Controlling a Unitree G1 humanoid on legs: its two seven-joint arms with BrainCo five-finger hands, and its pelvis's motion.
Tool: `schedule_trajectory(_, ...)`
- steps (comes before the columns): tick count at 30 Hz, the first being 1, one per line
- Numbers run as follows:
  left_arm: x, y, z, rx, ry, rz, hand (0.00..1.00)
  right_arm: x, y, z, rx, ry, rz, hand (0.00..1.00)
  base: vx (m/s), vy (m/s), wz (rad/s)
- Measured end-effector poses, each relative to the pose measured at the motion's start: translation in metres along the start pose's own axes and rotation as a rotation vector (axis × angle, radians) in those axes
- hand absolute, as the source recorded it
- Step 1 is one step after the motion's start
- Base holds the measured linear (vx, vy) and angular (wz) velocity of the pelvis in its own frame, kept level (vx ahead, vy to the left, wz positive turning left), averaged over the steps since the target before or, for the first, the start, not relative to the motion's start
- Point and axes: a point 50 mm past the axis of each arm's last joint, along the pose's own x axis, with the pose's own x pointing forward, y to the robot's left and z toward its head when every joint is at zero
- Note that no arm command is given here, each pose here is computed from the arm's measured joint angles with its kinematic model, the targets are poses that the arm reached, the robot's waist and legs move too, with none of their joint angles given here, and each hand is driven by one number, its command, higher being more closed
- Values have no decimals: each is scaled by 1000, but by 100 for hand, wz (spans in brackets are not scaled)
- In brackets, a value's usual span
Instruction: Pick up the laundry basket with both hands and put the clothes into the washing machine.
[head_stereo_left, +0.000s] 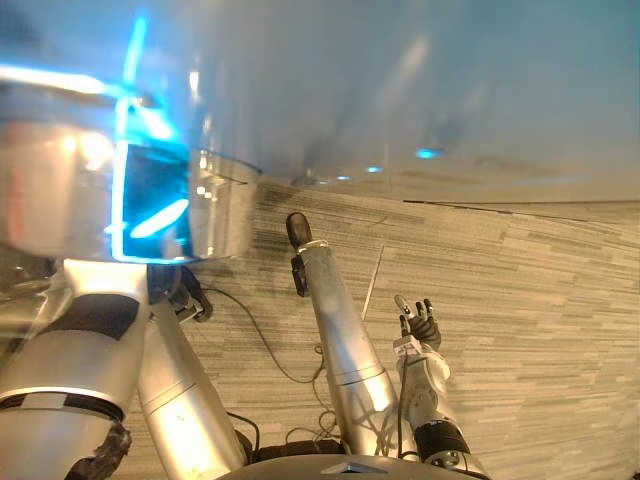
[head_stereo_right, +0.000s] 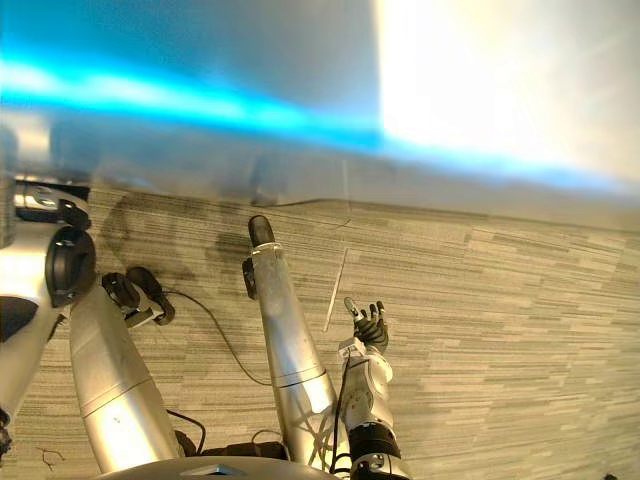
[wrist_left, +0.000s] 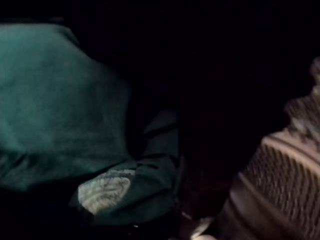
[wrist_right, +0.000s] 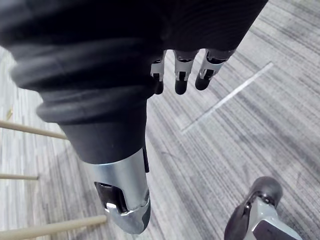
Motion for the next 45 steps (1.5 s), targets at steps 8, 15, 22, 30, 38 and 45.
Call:
schedule_trajectory(8, -59, 75, -81, 24, 86, 77, 0, -3, -1, -13, -6, 54, -17, 0, 31, 26, 4)
schedule_trajectory(15, -148, 96, -173, 972, 250, -230, 0, 0, -5, -6, -41, 34, -7, 0, 39, -33, 31)
schedule_trajectory(22, -229, 152, -228, 1195, 575, -245, 0, -4, -23, -22, -141, 109, -54, 0, 52, -34, 16)
schedule_trajectory(30, -305, 237, -231, 1164, 976, 12, 0, -28, -64, -57, -270, 307, -153, 0, 126, -39, 17)
schedule_trajectory(38, -346, 271, -221, 1123, 1141, 149, 0, -44, -108, -64, -299, 408, -297, 0, 65, -19, 46)
schedule_trajectory(45, -361, 258, -235, 1073, 1193, 73, 0, -56, -129, -62, -272, 427, -365, 0, -96, 105, 47)
